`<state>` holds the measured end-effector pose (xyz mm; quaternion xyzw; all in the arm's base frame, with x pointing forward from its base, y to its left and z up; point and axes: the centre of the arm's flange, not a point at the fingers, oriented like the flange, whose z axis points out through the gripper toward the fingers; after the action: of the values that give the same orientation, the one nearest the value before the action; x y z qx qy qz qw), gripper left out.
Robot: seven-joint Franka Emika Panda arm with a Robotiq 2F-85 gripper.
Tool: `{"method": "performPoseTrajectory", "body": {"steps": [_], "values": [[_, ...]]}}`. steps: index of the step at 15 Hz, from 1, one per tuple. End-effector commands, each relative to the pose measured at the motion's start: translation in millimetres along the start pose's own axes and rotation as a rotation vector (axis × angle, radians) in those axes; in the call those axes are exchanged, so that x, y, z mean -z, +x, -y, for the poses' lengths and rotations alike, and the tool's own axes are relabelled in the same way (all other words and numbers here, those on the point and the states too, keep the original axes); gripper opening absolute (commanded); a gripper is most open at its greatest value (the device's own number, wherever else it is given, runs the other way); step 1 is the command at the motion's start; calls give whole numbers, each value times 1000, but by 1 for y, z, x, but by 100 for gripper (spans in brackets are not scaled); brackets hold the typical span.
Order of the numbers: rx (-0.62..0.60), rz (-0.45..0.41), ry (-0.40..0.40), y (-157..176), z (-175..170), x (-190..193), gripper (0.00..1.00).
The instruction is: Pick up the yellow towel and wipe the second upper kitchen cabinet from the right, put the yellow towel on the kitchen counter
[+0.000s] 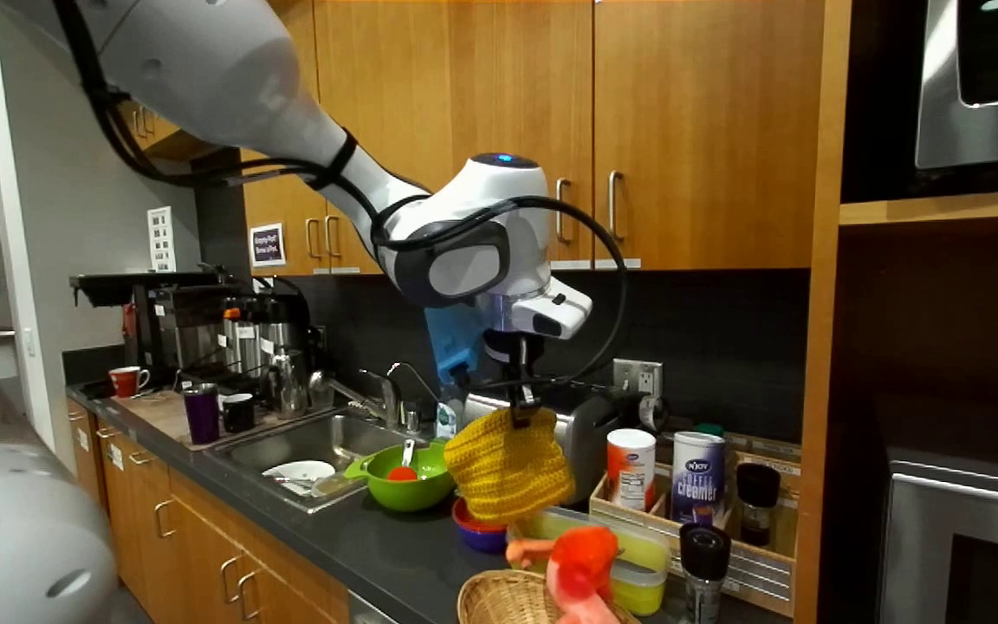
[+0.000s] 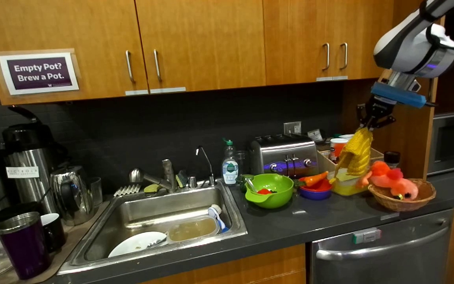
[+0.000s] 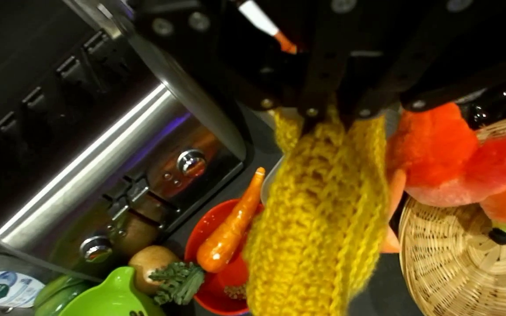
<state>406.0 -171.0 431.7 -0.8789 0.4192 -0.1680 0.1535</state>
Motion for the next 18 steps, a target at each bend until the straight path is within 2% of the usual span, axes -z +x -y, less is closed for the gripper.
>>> {"method": "performPoseTrajectory", "body": {"steps": [1,10,18], "values": [[80,-99,131,-22,4,32,2],[260,-394,376,-51,42,112,2],[366,-610,585,-91,66,214,2]]}}
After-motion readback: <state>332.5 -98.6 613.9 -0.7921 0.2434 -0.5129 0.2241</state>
